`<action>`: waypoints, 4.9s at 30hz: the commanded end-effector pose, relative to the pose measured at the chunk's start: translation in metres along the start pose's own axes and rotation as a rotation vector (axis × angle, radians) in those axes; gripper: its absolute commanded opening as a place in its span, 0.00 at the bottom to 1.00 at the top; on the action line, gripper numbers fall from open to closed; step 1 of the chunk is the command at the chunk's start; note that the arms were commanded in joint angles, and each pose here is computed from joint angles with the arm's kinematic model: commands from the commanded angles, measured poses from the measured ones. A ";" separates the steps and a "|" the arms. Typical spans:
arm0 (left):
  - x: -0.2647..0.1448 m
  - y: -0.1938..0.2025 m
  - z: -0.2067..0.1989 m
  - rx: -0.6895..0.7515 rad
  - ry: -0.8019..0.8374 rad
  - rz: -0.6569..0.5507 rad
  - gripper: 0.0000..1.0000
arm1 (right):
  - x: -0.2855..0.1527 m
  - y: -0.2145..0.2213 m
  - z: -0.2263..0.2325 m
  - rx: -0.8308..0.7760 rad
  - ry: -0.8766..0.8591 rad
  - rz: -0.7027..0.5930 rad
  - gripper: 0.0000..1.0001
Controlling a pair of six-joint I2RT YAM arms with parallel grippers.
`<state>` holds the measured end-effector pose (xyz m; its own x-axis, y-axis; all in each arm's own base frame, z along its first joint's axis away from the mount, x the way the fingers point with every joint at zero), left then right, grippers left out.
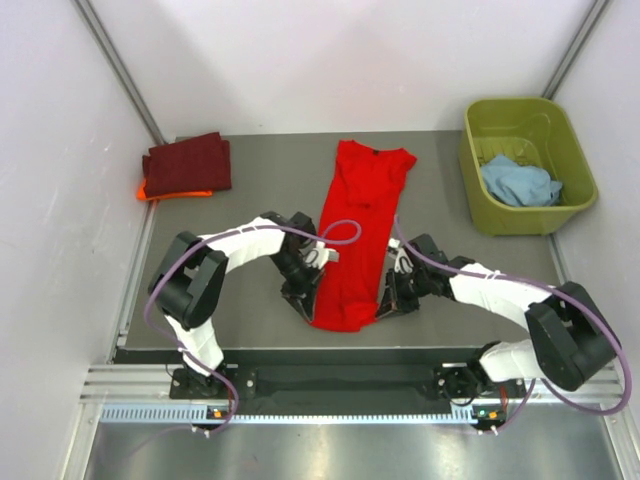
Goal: Fold and stack the t-shirts
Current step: Fold the tshirt
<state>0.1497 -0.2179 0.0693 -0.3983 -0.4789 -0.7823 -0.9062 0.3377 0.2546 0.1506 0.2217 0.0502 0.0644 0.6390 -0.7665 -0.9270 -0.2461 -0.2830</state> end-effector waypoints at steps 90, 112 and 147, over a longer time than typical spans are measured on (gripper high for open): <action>-0.206 -0.337 -0.024 0.178 -0.167 -0.976 0.49 | -0.084 -0.300 -0.093 -0.213 0.325 -0.550 0.66; -0.071 -0.244 -0.041 -0.024 0.205 -0.455 0.15 | -0.007 -0.264 -0.033 -0.144 0.082 -0.394 0.64; -0.075 -0.251 -0.038 -0.026 0.192 -0.474 0.12 | -0.062 -0.331 -0.111 -0.124 0.287 -0.551 0.64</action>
<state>0.3904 -0.2943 0.0422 -0.0244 -0.6734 -0.7389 -0.9996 0.0285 0.0071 0.4868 0.2021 0.0971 0.5723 0.5070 -0.6445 -0.7350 -0.0312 -0.6773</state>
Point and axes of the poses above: each gripper's point midway between its finger pads, its own x axis out along the fingers, its own z axis along the line the jaws close on, y = z × x, the point moved 1 cm from there along -x, back along the fingers, and after that the axes turned 14 degrees about -x, right-handed, at the moved point
